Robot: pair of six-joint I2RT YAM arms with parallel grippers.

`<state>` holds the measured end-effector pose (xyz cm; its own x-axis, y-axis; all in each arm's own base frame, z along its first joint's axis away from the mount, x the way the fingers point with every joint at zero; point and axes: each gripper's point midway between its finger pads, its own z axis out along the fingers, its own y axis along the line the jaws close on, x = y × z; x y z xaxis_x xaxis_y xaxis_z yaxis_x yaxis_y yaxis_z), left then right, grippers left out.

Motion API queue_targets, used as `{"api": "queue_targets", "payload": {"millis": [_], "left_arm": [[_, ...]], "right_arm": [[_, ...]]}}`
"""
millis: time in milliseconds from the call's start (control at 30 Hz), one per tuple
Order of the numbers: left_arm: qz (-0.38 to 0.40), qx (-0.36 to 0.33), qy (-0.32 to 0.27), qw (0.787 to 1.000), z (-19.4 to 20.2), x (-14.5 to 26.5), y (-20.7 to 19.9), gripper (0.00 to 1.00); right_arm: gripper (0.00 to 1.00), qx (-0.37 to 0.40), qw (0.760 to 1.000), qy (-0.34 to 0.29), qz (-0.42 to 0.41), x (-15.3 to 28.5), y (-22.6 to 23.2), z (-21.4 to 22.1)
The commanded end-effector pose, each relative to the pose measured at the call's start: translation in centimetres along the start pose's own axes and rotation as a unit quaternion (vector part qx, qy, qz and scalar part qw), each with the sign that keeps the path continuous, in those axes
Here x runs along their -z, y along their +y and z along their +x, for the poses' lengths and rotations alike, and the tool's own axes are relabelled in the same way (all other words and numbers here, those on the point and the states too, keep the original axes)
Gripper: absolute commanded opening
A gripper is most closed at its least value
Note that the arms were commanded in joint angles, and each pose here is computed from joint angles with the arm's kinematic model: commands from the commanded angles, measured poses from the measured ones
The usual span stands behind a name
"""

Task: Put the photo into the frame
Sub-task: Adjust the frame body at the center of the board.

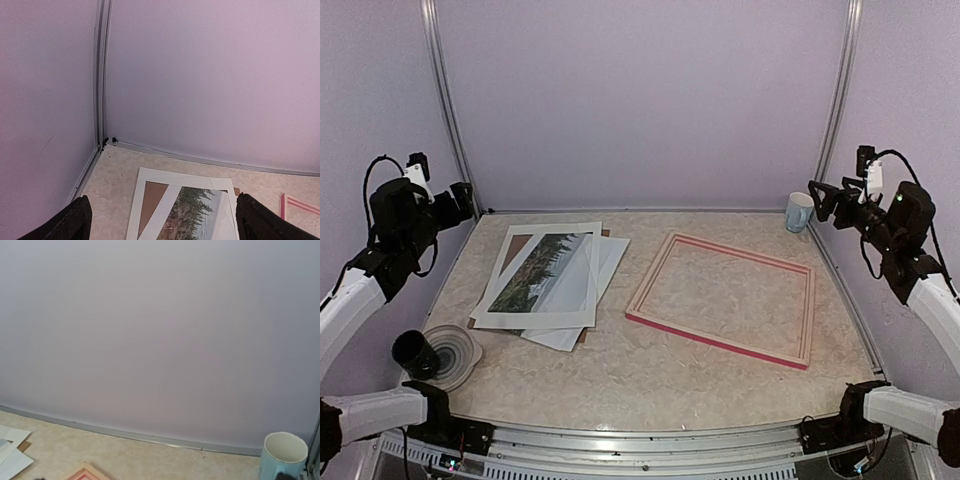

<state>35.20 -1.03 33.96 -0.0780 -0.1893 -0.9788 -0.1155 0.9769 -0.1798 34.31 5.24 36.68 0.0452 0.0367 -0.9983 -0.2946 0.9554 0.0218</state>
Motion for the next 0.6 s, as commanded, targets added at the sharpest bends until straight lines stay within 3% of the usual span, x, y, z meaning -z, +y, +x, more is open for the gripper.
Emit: {"api": "queue_targets", "payload": {"millis": [0, 233, 400, 567], "left_arm": [[-0.014, 0.022, -0.018, 1.000, -1.2, 0.4, 0.7, 0.99], [-0.009, 0.062, -0.068, 0.996, -2.3, 2.0, 1.2, 0.99], [0.026, 0.065, -0.035, 0.997, -1.6, 1.4, -0.2, 0.99], [0.052, 0.078, 0.000, 0.996, -0.2, 0.6, -1.3, 0.99]], "right_arm": [[0.99, 0.015, 0.999, -0.037, -0.021, 0.5, 1.2, -2.8], [0.99, -0.023, 0.997, -0.057, -0.049, 0.5, 2.1, -3.6], [0.99, -0.088, 0.992, -0.064, -0.060, 0.4, 2.3, -3.4], [0.99, -0.113, 0.984, -0.040, -0.130, 0.2, 4.5, -2.6]]}}
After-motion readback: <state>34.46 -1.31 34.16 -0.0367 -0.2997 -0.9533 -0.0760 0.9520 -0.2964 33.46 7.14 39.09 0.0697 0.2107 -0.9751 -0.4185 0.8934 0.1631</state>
